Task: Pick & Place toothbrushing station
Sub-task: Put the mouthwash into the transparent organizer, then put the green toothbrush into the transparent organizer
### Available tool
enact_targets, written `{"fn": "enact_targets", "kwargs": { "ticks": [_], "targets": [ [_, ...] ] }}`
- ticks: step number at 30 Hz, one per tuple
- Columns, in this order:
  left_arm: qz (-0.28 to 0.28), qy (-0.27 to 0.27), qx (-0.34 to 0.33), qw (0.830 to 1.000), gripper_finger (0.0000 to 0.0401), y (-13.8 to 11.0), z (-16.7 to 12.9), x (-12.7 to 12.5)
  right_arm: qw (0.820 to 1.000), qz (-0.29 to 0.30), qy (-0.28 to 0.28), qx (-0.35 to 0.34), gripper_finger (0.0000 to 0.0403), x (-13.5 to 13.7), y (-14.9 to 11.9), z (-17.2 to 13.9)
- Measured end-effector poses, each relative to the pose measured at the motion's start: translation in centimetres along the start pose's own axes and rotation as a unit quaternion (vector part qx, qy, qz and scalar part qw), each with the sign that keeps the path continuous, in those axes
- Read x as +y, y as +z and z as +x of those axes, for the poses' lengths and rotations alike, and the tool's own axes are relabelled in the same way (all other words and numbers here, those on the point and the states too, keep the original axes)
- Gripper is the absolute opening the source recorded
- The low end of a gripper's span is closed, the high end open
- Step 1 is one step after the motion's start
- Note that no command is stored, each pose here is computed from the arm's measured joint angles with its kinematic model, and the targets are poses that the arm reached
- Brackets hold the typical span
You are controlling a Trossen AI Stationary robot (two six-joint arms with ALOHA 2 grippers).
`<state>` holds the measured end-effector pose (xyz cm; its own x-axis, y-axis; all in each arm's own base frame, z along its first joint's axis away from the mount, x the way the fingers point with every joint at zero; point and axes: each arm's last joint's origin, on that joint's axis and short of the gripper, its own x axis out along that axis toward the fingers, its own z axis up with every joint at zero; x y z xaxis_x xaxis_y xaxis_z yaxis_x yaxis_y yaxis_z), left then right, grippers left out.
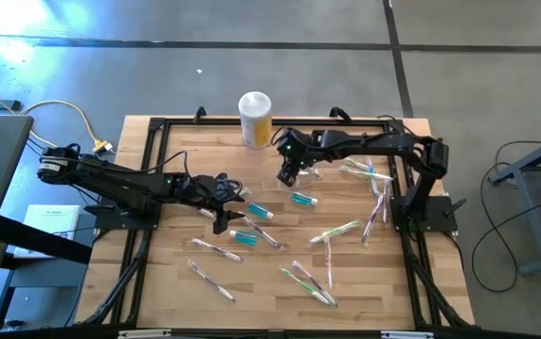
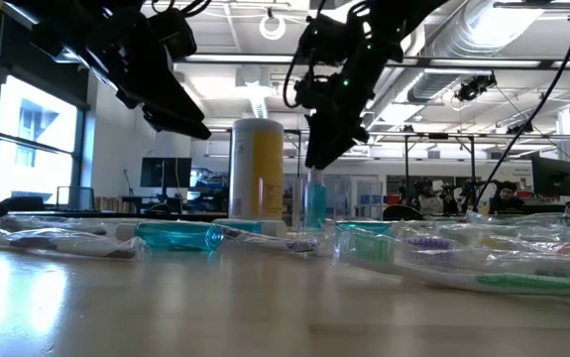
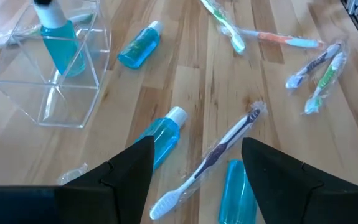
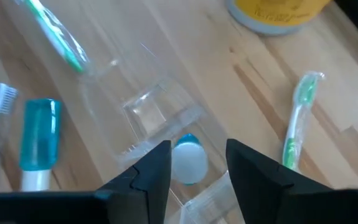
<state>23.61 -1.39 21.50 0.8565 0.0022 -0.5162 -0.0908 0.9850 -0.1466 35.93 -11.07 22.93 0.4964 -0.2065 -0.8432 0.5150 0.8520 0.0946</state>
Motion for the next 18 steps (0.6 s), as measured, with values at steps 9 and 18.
{"fn": "enact_targets", "kwargs": {
  "ticks": [9, 18],
  "targets": [
    [-0.005, 0.013, 0.043, 0.999, 0.0236, 0.5, -1.7, 0.0, 0.998, -0.015, 0.058, -0.025, 0.0146, 1.5, -0.6, -7.3],
    [0.043, 0.1, 0.173, 0.979, 0.0211, 0.6, -4.1, 0.5, 0.997, -0.013, 0.069, 0.016, 0.0146, 4.5, -4.5, -13.5]
  ]
}}
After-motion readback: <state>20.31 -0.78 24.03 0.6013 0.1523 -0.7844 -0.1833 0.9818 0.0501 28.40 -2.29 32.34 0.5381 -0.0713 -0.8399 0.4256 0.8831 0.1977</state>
